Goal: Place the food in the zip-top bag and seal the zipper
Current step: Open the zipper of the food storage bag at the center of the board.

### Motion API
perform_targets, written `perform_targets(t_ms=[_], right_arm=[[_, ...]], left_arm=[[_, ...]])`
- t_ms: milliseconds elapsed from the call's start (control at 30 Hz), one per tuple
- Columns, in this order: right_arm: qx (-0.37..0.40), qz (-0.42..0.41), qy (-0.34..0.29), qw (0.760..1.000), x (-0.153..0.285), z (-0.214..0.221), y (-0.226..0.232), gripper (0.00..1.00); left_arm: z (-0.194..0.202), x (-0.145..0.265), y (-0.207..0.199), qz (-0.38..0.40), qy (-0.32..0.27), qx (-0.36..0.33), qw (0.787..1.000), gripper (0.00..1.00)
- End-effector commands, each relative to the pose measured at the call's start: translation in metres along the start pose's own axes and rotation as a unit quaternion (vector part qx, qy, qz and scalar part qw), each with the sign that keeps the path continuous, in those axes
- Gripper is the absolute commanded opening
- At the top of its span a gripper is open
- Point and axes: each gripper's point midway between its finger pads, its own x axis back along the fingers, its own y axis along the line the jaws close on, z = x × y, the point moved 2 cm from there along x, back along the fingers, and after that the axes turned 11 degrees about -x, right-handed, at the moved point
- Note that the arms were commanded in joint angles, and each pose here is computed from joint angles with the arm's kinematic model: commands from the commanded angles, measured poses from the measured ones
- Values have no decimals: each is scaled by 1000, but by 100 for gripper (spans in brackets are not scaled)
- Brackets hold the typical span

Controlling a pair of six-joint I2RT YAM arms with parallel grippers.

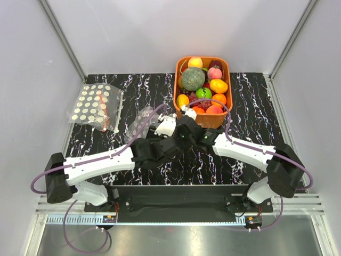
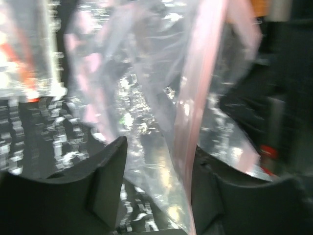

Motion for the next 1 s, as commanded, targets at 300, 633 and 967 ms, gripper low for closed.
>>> perform_targets(t_ms=[300,633,967], right_arm=[[-16,-21,-32,999,19,-17,14,0],[7,40,-37,999,0,-4,-22,0],[53,-18,-44,997,20,-17,2,46]], left_arm=[[-21,12,40,-93,-9,-26,995,4],[-22,15,65,-164,28,-62,984,0],[-15,-15,26,35,17,6,999,0]])
